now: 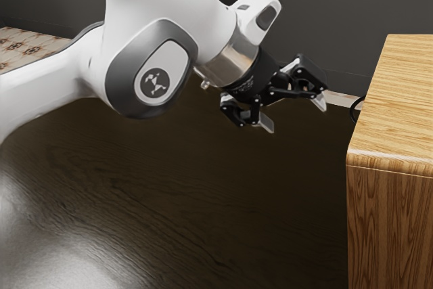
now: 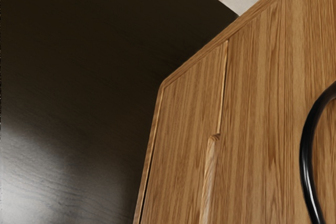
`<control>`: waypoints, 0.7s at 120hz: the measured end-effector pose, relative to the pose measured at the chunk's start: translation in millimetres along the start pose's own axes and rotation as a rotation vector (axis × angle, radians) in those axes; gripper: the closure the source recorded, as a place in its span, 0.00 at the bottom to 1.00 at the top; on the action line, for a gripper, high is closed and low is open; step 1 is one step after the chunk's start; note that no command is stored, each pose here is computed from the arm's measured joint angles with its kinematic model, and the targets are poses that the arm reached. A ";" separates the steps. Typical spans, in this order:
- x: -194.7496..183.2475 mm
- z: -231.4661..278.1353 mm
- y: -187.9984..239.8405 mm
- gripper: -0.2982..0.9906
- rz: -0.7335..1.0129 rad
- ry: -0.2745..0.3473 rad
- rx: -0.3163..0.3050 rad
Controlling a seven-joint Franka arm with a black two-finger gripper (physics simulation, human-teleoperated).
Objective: Pull the drawer handle with one arm to open the drawer
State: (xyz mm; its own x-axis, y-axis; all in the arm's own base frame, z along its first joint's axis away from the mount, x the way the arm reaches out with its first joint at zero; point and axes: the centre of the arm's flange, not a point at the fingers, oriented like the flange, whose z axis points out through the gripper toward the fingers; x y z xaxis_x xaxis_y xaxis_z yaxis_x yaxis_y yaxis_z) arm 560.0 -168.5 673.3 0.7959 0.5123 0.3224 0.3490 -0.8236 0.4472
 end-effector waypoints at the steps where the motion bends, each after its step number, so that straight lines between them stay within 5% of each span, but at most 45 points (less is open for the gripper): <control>1: 1.0 -0.2 -0.8 0.23 0.000 0.001 0.000; 46: 54.6 3.4 -18.3 0.23 0.005 0.050 0.001; 84: 19.3 17.6 19.7 0.23 0.110 0.005 -0.024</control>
State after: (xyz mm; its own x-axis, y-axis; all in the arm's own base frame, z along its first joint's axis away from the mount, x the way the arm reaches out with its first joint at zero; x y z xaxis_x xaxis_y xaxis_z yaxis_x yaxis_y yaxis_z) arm 591.0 -179.0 673.6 0.8262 0.4206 0.3749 0.2479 -0.8689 0.4285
